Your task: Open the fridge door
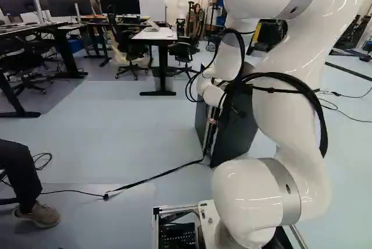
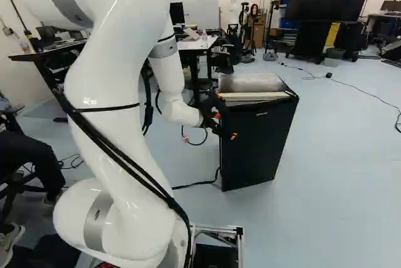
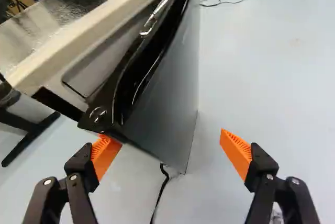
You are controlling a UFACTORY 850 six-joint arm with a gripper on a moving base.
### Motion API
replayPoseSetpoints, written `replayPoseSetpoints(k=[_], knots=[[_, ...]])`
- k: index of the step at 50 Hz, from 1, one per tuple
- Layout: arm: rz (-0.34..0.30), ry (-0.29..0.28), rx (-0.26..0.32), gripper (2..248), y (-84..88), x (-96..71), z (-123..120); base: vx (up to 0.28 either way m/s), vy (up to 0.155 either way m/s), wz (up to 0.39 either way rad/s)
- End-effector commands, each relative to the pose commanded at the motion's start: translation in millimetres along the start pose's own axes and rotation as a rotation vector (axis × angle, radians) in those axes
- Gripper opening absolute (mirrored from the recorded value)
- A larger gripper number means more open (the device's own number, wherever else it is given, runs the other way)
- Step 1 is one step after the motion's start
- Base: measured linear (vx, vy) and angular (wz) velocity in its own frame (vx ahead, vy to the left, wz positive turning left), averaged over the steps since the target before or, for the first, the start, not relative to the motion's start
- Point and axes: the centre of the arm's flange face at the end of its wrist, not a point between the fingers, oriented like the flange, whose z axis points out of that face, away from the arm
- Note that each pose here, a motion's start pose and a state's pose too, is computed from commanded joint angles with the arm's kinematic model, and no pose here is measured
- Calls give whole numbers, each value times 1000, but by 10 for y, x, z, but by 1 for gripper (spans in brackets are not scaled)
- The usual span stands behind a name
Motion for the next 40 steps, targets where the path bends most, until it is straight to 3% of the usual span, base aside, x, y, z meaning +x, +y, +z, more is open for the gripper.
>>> replayPoseSetpoints(k=[17, 40], knots=[[97, -60, -122, 247, 345, -113, -180, 0, 0, 0], [126, -65, -153, 247, 402, -115, -189, 0, 0, 0]])
